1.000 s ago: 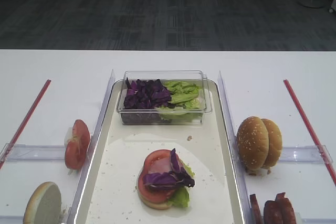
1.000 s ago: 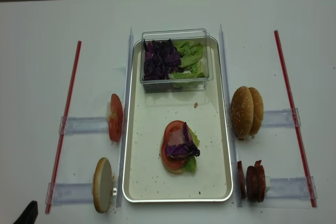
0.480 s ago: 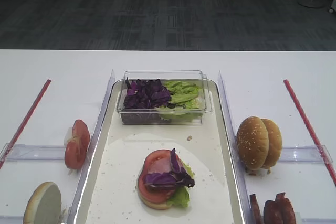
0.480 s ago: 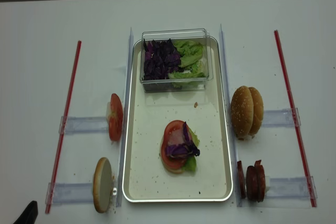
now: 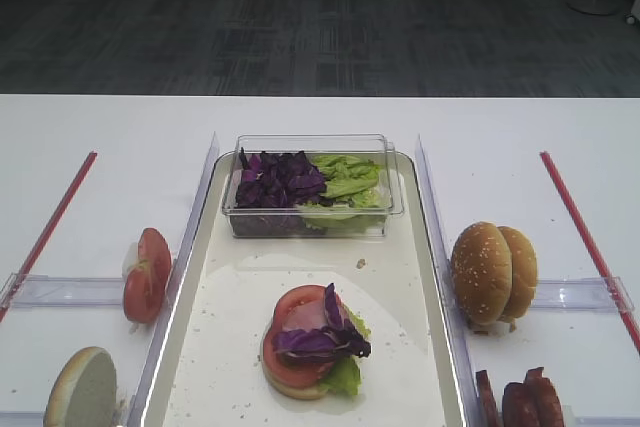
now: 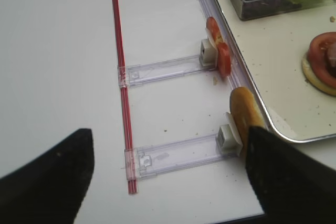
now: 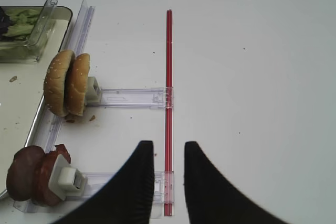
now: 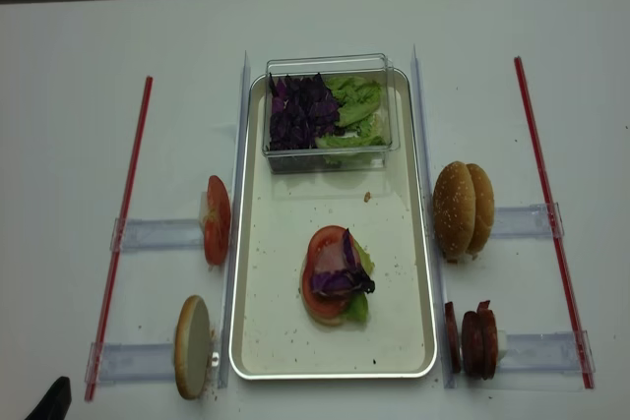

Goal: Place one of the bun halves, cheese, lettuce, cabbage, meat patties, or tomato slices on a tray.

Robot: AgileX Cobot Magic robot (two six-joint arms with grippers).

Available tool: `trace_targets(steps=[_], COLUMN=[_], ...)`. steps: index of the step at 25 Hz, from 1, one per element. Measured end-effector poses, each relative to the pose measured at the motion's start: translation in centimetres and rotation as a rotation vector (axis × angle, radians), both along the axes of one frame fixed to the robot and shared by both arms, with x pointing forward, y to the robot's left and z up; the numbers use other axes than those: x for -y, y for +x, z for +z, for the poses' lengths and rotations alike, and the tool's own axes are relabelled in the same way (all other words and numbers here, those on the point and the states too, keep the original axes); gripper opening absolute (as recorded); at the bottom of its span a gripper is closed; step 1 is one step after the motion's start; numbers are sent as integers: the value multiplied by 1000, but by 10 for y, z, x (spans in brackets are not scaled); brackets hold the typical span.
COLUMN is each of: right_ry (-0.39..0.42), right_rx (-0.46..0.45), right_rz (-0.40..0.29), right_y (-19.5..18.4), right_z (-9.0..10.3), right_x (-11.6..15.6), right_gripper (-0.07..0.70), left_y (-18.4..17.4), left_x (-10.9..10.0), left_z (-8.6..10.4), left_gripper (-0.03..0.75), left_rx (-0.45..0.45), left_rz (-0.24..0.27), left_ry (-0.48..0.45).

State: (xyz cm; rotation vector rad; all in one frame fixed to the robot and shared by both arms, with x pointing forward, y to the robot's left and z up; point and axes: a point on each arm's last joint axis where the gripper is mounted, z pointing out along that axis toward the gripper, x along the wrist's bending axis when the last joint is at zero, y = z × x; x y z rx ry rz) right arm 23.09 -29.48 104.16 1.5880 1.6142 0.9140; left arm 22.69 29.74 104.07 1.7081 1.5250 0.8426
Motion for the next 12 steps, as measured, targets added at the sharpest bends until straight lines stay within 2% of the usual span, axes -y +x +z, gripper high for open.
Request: trace_targets(steps=[12], right_ry=[-2], right_rx=[0], right_rz=[1], right_y=[0], right_z=[0], right_x=[0], right_gripper=[193], left_y=[0], left_x=[0], left_z=[0], left_gripper=[545], left_rx=[0], left_rz=[0], left_ry=[0])
